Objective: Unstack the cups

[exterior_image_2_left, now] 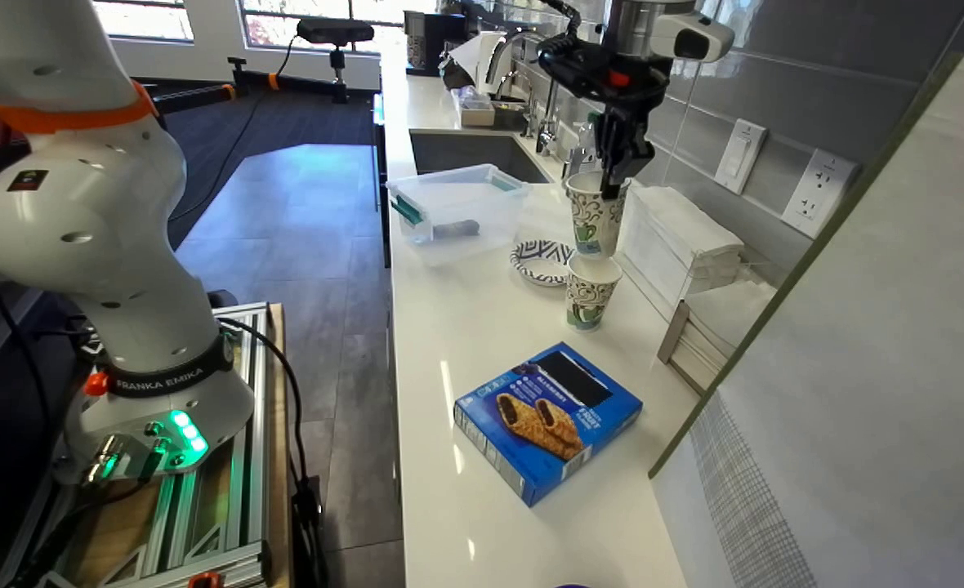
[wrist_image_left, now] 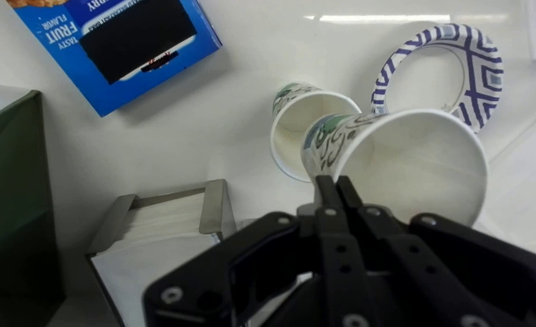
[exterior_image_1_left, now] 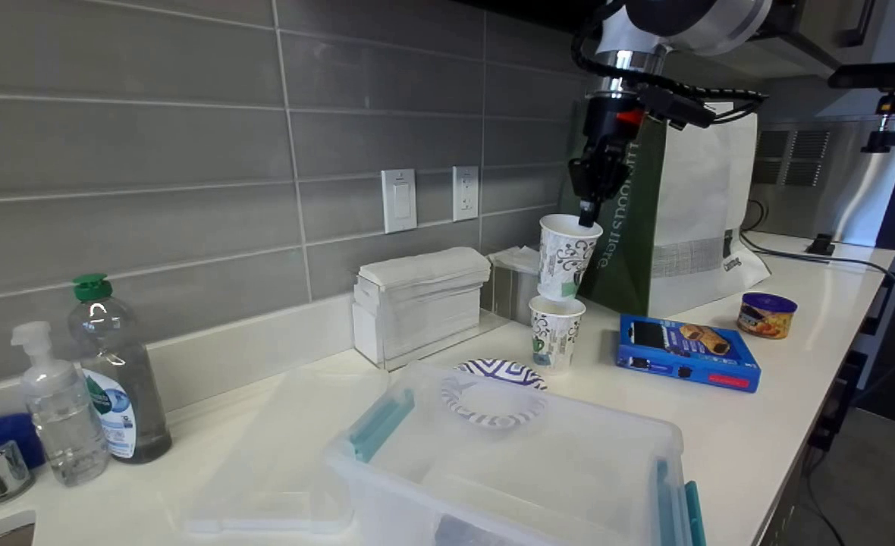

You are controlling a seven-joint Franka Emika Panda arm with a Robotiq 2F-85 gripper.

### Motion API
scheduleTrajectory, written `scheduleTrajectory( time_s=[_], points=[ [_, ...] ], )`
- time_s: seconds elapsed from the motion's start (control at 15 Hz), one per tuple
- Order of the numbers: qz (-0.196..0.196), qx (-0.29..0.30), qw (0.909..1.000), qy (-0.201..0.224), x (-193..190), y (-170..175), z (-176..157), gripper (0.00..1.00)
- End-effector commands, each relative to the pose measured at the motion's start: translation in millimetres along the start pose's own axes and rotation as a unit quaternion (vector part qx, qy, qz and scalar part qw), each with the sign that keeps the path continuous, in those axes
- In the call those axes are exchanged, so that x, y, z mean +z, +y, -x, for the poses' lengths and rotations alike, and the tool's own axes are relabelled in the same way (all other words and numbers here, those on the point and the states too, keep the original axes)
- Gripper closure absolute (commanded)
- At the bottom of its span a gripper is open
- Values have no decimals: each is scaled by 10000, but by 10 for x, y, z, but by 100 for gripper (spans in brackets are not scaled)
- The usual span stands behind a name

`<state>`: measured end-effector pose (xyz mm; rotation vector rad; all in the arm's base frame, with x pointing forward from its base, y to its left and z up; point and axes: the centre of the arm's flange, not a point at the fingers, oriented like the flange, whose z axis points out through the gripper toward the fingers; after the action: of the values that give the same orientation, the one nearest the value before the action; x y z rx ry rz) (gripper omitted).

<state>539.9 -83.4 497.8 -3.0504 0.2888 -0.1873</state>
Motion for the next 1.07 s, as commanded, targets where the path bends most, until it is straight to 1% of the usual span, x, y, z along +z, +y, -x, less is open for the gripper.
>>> scheduleTrajectory(
  time_s=[0.0, 0.27, 0.6, 0.8, 1.0],
  points=[
    [13, 133, 9998, 116, -111, 10, 130, 99],
    [48, 52, 9998, 171, -73, 8, 168, 99],
    [207, -56, 9993, 290, 38, 3, 216, 99],
    [228, -163, 9982, 526, 31, -51, 277, 99],
    [273, -196, 9973, 658, -40, -92, 354, 99]
  ],
)
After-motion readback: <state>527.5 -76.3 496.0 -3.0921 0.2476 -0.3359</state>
